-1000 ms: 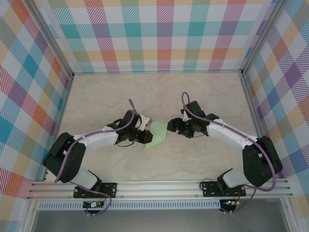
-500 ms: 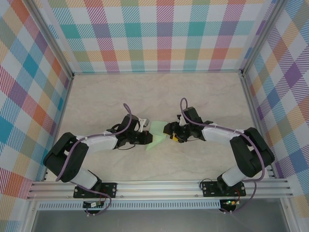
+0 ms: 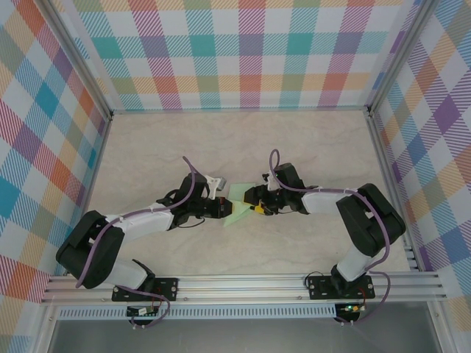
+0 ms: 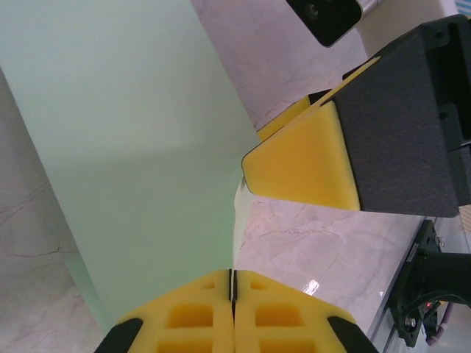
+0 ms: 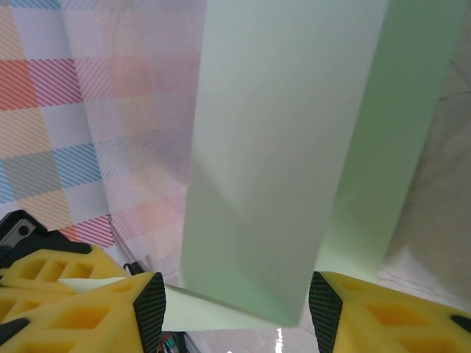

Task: Fold a paper plane with a square sheet of paper (pick it up from the middle)
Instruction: Fourth fold the wing at the center of the table.

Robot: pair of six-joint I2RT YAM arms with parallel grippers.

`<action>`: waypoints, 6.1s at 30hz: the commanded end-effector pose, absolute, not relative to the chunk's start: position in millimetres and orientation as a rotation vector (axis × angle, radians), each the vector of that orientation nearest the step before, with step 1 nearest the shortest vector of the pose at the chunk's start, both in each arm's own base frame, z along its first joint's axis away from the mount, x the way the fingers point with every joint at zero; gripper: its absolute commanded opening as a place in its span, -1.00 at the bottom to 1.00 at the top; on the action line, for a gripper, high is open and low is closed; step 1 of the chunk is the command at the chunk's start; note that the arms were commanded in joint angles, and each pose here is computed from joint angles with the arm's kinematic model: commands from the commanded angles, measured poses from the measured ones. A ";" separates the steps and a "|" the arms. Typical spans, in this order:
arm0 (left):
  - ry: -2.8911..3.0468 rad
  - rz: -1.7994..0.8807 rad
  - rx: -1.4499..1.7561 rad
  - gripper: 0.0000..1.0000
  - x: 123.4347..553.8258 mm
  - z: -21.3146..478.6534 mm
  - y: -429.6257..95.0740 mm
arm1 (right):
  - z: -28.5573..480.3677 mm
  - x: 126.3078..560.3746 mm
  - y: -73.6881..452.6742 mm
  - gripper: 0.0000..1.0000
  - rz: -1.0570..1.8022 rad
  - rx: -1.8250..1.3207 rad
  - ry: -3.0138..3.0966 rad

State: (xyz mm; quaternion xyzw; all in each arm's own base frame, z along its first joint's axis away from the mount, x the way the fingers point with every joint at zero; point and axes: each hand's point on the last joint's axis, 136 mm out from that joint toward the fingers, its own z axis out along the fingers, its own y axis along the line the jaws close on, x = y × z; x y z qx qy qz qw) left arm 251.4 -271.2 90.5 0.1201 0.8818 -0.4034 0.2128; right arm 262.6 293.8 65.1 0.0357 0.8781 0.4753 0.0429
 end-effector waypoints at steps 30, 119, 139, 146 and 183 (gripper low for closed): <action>2.512 -0.709 0.147 0.28 262.7 100.8 -207.8 | 62.6 267.7 296.2 -0.87 1.211 0.249 2.711; 2.268 -1.036 0.505 -0.92 232.2 53.7 -324.9 | 79.8 247.2 260.6 0.15 1.196 0.229 2.600; 2.374 -1.230 0.065 -0.93 244.5 48.8 -314.4 | 65.2 247.6 258.2 0.21 1.183 0.154 2.599; 2.399 -1.253 0.009 -0.93 245.5 41.8 -314.4 | 58.3 253.5 264.5 0.15 1.193 0.156 2.627; 2.454 -1.322 -0.229 -0.92 254.1 27.1 -306.6 | 2.3 252.6 235.7 0.08 0.796 0.330 2.914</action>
